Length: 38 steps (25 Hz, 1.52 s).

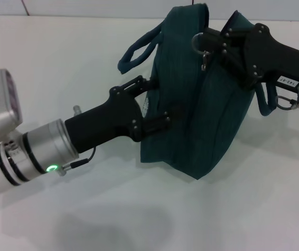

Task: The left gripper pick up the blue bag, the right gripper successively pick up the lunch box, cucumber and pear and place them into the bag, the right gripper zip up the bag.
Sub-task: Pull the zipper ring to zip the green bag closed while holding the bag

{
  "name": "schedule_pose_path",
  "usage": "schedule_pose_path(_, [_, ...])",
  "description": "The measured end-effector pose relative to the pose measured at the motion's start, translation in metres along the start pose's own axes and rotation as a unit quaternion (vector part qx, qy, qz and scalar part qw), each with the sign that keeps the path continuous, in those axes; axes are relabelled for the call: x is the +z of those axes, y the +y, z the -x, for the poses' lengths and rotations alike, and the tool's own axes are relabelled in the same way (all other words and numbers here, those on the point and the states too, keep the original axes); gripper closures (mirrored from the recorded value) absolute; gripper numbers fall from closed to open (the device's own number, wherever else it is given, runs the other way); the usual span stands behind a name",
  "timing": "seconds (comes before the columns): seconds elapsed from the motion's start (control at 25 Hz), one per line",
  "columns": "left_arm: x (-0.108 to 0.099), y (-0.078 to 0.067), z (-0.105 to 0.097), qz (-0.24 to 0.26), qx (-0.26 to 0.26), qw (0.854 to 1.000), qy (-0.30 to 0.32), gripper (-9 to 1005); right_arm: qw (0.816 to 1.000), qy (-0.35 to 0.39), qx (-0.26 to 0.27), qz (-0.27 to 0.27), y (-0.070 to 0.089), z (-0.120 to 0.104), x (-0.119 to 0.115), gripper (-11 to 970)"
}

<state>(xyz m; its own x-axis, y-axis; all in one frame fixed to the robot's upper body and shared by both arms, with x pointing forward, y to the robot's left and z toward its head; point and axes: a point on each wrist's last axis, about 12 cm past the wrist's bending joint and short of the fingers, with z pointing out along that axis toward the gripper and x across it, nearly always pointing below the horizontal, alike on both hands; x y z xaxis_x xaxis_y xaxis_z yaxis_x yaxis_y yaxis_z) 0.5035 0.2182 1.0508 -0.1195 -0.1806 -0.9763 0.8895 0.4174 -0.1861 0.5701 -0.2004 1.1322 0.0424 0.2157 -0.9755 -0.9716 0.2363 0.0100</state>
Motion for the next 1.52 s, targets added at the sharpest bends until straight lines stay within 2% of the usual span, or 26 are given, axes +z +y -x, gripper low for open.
schedule_pose_path(0.36, [0.006, 0.001, 0.002, -0.013, 0.013, 1.000, 0.003, 296, 1.000, -0.001, 0.004, -0.004, 0.001, -0.002, -0.002, 872])
schedule_pose_path(0.44, [0.006, 0.001, 0.003, -0.015, 0.014, 1.000, 0.002, 516, 1.000, -0.002, 0.005, -0.005, 0.001, -0.002, -0.002, 871])
schedule_pose_path(0.64, [0.006, -0.001, 0.002, -0.029, 0.017, 0.999, 0.012, 703, 1.000, -0.001, 0.008, -0.007, 0.003, -0.003, -0.004, 869])
schedule_pose_path(0.88, [0.007, -0.003, 0.001, -0.041, 0.017, 0.999, 0.021, 745, 1.000, -0.011, 0.012, -0.015, 0.004, -0.003, -0.008, 866])
schedule_pose_path(1.16, [0.007, -0.011, 0.001, -0.104, 0.033, 0.993, 0.043, 799, 0.998, -0.025, 0.039, -0.047, 0.001, -0.002, -0.019, 863])
schedule_pose_path(1.52, [0.005, -0.018, 0.001, -0.153, 0.037, 0.986, 0.061, 891, 0.996, -0.022, 0.054, -0.065, -0.002, -0.003, -0.025, 859])
